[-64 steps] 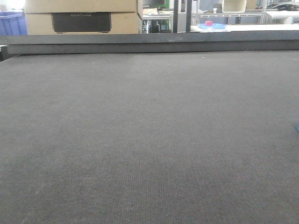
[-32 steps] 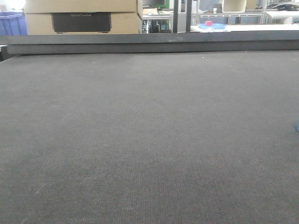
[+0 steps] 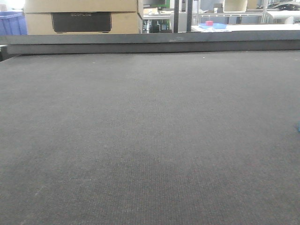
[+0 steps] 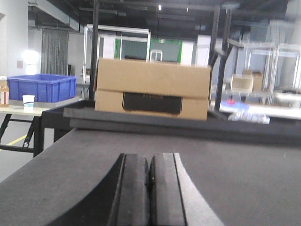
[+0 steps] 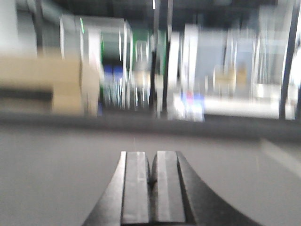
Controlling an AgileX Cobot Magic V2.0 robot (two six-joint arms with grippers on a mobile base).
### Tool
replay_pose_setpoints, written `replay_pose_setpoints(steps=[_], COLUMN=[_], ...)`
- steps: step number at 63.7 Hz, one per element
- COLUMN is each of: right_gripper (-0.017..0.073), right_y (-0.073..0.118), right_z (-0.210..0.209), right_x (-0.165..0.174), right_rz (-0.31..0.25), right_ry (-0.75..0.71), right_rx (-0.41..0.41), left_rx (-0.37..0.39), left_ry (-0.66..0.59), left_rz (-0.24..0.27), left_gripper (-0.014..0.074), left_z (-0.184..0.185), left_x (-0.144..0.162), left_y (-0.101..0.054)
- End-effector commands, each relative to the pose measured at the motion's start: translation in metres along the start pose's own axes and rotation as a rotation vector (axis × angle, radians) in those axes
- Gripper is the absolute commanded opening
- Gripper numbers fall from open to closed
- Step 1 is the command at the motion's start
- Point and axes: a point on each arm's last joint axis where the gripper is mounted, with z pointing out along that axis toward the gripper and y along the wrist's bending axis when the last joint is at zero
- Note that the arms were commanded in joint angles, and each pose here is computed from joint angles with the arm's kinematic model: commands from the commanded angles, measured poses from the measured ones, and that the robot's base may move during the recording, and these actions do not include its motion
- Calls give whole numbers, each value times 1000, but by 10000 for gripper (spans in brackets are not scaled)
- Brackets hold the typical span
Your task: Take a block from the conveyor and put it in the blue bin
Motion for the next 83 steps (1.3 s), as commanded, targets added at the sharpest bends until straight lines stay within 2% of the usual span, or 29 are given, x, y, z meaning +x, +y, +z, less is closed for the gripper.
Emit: replay_pose_setpoints(steps=[1, 6, 17, 28, 36, 37, 44, 54, 57, 73, 83], right_gripper=[-162, -162, -162, -162, -162, -162, -162, -162, -162, -162, -162], right_y=[0, 0, 0, -1, -1, -2, -2, -2, -3, -3, -3], right_z=[0, 0, 2, 21, 46, 51, 73, 109, 120, 156, 163], right_x=[-14, -22, -67, -116, -143, -150, -167, -171, -166, -119, -92], right_rz=[-4, -4, -4, -5, -5, -5, 19, 19, 3, -1, -2], right_ry=[-140, -155, -205, -185, -77, -43, 154, 440, 500, 809, 1014], right_rx=[-6, -6, -3, -1, 1, 2, 1, 1, 7, 8, 9], left_rx=[-15, -13, 5, 12, 9, 6, 0, -10, -12, -33, -41], left_ry=[-42, -84, -227, -237, -90, -29, 168, 397, 448, 782, 873], left_rz=[-64, -79, -80, -65, -57, -50, -47, -41, -41, -42, -43], left_gripper=[-111, -111, -111, -111, -111, -111, -111, -111, -111, -111, -111], left_z=[0, 1, -2, 14, 40, 48, 74, 109, 119, 158, 175], left_x=[-5, -20, -71, -124, -154, -155, -173, -190, -191, -156, -137], left_y=[1, 0, -4, -9, -12, -13, -15, -18, -18, -16, -14])
